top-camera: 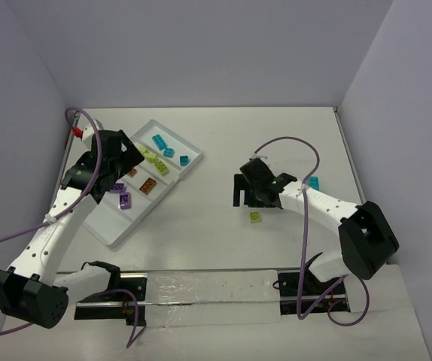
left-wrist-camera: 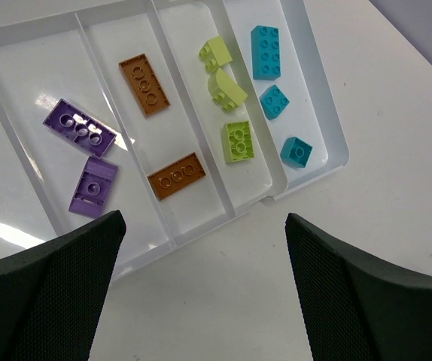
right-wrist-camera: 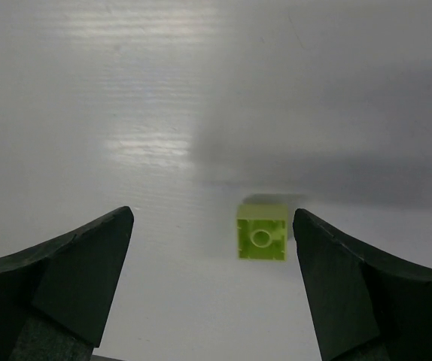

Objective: Sort the legos into containers by color

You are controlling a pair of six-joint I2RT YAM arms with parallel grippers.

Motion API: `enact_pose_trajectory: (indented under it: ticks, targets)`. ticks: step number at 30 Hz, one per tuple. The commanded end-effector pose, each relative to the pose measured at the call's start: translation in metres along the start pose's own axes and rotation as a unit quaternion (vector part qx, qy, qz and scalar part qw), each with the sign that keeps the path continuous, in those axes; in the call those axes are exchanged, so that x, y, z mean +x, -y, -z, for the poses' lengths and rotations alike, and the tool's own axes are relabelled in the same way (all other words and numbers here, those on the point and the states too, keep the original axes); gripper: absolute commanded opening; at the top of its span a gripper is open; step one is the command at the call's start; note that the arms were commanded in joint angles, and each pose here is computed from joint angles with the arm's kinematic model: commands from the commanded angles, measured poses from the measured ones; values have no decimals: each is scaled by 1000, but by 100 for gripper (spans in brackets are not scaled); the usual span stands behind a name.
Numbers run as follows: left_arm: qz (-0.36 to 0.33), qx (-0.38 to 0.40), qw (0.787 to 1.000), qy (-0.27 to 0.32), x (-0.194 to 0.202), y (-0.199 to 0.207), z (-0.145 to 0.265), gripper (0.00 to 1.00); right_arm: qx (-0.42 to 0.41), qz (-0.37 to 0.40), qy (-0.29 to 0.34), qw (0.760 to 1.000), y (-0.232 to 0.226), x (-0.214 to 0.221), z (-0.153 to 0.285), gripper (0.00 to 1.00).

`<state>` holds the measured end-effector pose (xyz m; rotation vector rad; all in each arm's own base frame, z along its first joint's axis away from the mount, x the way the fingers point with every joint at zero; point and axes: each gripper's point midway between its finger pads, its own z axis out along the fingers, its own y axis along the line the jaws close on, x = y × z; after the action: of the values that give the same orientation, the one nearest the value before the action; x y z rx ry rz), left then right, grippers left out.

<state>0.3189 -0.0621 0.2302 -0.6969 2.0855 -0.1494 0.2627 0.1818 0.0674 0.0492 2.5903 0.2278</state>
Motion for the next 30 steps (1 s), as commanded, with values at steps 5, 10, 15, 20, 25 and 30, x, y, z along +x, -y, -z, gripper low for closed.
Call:
enact_pose_trajectory:
  ticks: [5, 10, 15, 20, 25, 30]
  targets:
    - [10, 13, 999, 35, -9, 0, 4, 96, 44, 26, -27, 998, 23, 22, -13, 93]
    - [18, 14, 999, 37, -8, -1, 4, 96, 45, 31, -40, 998, 24, 30, -21, 84]
    - [22, 21, 999, 37, -7, 2, 4, 97, 47, 30, -47, 997, 25, 35, -27, 65]
    - [19, 20, 999, 27, -5, 4, 2, 97, 37, 26, -30, 999, 20, 25, -16, 25]
    - [18, 12, 999, 26, -5, 2, 1, 97, -10, 20, -2, 1000, -3, 1, 5, 12]
    - [22, 3, 999, 41, -11, -4, 5, 97, -119, 29, 55, 991, -76, -48, 32, 12]
